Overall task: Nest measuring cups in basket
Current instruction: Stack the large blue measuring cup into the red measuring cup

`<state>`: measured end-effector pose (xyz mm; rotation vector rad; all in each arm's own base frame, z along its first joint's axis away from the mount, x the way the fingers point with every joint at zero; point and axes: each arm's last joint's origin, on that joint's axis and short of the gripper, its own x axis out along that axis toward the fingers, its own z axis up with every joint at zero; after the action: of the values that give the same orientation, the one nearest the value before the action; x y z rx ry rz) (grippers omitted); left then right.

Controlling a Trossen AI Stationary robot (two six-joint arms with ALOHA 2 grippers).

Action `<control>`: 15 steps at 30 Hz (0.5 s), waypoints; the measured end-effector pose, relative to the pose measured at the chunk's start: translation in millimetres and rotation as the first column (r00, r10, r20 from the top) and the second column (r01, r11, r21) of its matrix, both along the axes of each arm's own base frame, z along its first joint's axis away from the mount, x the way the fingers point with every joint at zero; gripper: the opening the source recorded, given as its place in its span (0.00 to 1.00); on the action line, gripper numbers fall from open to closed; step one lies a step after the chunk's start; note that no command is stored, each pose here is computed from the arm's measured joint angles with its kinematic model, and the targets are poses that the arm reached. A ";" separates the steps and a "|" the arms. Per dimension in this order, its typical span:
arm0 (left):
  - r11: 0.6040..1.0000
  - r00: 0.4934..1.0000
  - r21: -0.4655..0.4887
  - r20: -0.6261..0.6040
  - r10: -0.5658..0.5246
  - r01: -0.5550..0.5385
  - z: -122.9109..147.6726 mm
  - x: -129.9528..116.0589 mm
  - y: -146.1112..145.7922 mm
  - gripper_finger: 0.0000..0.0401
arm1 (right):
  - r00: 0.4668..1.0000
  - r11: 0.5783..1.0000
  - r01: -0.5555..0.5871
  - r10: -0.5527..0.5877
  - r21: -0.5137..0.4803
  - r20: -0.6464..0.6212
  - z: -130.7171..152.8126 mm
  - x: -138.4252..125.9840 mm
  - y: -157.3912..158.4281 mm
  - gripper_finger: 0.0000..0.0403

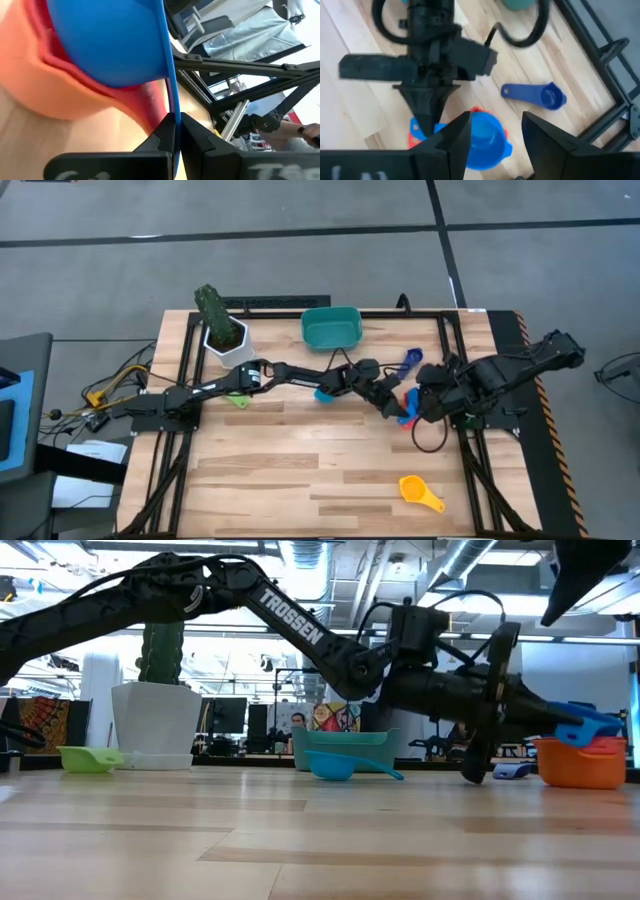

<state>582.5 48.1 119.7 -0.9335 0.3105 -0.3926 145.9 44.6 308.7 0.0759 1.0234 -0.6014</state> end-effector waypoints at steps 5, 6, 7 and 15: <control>1.000 0.999 -0.021 0.038 -0.005 0.006 13.5 3.1 0.6 0.00 | 1.000 1.000 -0.013 0.013 0.000 0.000 0.0 -0.6 1.9 0.48; 0.999 1.000 -0.031 0.031 -0.004 0.005 13.6 3.3 0.2 0.00 | 1.000 1.000 -0.010 0.010 0.001 0.000 0.0 -0.6 1.9 0.48; 0.999 1.000 -0.046 0.016 -0.005 0.005 13.0 3.5 -0.6 0.01 | 1.000 1.000 -0.010 0.010 0.001 0.001 0.0 -0.6 1.9 0.48; 0.995 0.996 -0.087 -0.076 0.037 -0.044 6.5 4.1 -3.3 0.10 | 1.000 1.000 -0.008 0.007 0.002 0.002 0.0 -0.6 1.8 0.50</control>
<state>586.6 44.9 126.2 -1.0416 0.3441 -0.3371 145.3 46.4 308.7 0.0740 1.0220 -0.5936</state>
